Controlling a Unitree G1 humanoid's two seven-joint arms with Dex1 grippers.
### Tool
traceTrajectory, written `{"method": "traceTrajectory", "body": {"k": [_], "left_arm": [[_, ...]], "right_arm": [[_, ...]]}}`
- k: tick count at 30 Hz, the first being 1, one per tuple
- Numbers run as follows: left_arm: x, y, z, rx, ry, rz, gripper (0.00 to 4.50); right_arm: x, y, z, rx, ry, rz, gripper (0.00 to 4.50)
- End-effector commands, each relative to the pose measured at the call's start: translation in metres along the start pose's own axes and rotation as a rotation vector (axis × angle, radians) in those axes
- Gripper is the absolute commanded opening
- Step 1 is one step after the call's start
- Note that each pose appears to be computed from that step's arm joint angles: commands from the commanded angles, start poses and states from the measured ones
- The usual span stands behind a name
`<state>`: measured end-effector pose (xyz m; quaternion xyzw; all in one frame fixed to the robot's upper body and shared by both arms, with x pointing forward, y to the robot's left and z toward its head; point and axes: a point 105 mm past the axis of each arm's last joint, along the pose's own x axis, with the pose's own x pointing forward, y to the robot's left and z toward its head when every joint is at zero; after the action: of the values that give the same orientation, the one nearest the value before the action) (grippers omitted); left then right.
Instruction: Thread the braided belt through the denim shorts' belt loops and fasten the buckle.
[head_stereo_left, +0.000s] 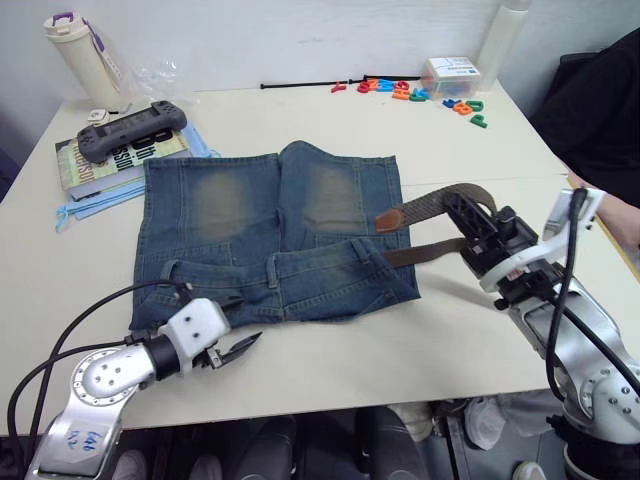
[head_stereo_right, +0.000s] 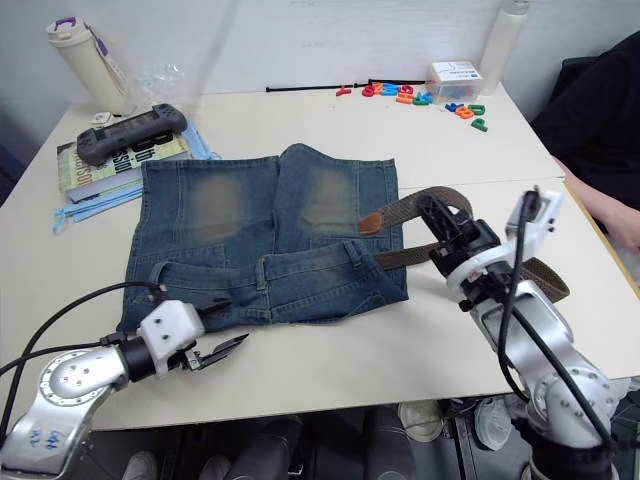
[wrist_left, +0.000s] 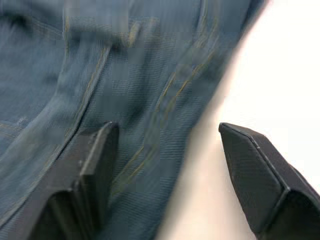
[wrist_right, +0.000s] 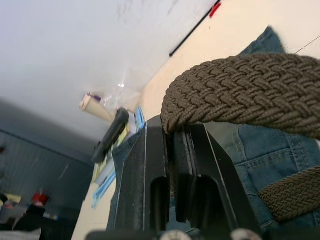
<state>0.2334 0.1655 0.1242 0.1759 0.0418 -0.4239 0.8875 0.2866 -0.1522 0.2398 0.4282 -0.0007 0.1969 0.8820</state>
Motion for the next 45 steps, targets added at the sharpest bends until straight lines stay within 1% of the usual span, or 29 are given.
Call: {"method": "traceTrajectory", "body": {"k": [1, 3, 6, 10, 16, 19, 24, 27, 31, 36, 42, 45], "left_arm": [[-0.013, -0.016, 0.027, -0.251, -0.153, -0.150, 3.26], [-0.014, -0.013, 0.028, -0.303, -0.170, -0.144, 3.26], [-0.014, -0.009, 0.030, -0.309, -0.184, -0.116, 3.26], [-0.016, -0.009, 0.032, -0.327, -0.197, -0.113, 3.26], [-0.026, -0.011, 0.019, -0.344, -0.191, -0.106, 3.26], [-0.029, -0.008, 0.015, -0.322, -0.207, -0.096, 3.26], [-0.034, -0.002, 0.006, -0.221, -0.231, -0.100, 3.26], [-0.033, -0.001, 0.009, -0.157, -0.253, -0.120, 3.26], [-0.025, -0.003, 0.024, -0.061, -0.310, -0.135, 3.26], [-0.013, -0.001, 0.052, -0.038, -0.362, -0.158, 3.26], [0.002, 0.008, 0.077, -0.018, -0.365, -0.157, 3.26], [0.012, 0.010, 0.088, -0.016, -0.357, -0.163, 3.26]], "right_arm": [[0.011, -0.002, -0.001, -0.032, 0.054, 0.033, 0.00], [0.017, -0.011, -0.002, -0.049, 0.082, 0.018, 0.00], [0.022, -0.023, -0.006, -0.073, 0.120, -0.001, 0.00], [0.027, -0.032, -0.009, -0.103, 0.152, -0.012, 0.00], [0.033, -0.041, -0.009, -0.173, 0.183, -0.009, 0.00], [0.037, -0.045, -0.012, -0.196, 0.196, -0.008, 0.00], [0.041, -0.045, -0.019, -0.224, 0.222, 0.012, 0.00], [0.043, -0.047, -0.026, -0.215, 0.246, 0.010, 0.00], [0.044, -0.052, -0.039, -0.193, 0.292, -0.003, 0.00], [0.048, -0.054, -0.044, -0.162, 0.307, -0.005, 0.00], [0.049, -0.058, -0.056, -0.136, 0.362, -0.011, 0.00], [0.051, -0.056, -0.062, -0.133, 0.376, -0.004, 0.00]]}}
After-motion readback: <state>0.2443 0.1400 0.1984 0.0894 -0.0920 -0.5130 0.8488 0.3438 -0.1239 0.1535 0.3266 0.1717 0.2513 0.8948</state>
